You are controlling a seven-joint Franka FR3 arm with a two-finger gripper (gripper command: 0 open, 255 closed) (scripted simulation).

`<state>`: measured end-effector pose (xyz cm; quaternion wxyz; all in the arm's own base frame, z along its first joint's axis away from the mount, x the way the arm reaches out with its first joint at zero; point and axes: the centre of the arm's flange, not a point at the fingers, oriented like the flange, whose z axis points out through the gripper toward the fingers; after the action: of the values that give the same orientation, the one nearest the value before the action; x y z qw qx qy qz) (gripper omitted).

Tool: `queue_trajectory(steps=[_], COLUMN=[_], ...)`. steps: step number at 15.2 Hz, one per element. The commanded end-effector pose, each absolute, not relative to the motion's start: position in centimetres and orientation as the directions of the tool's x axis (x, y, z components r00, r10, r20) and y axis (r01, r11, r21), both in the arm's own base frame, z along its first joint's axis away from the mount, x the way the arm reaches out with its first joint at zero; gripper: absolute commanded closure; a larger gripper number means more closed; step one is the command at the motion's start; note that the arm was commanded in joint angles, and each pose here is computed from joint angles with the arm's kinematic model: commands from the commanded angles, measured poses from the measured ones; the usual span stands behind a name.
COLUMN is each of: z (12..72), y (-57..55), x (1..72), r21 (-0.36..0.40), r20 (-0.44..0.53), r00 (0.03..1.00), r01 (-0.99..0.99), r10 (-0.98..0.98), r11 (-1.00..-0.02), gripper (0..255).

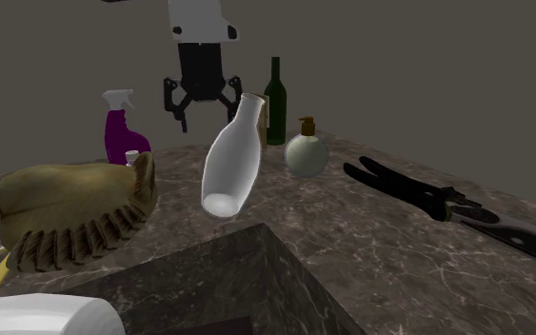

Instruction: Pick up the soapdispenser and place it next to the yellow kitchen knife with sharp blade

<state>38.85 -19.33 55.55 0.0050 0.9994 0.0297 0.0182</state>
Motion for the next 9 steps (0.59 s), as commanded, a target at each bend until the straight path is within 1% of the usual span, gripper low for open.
queue_trajectory(steps=[1,9], z=[55.4,55.2], y=[-21.4,-30.5], x=[40.0,44.2], r21=[0.021,0.056], r20=[0.033,0.024], r00=[0.998,0.998], r01=[0.058,0.052], r10=[0.059,0.054], r11=[-0.998,-0.997], gripper=[0,0])
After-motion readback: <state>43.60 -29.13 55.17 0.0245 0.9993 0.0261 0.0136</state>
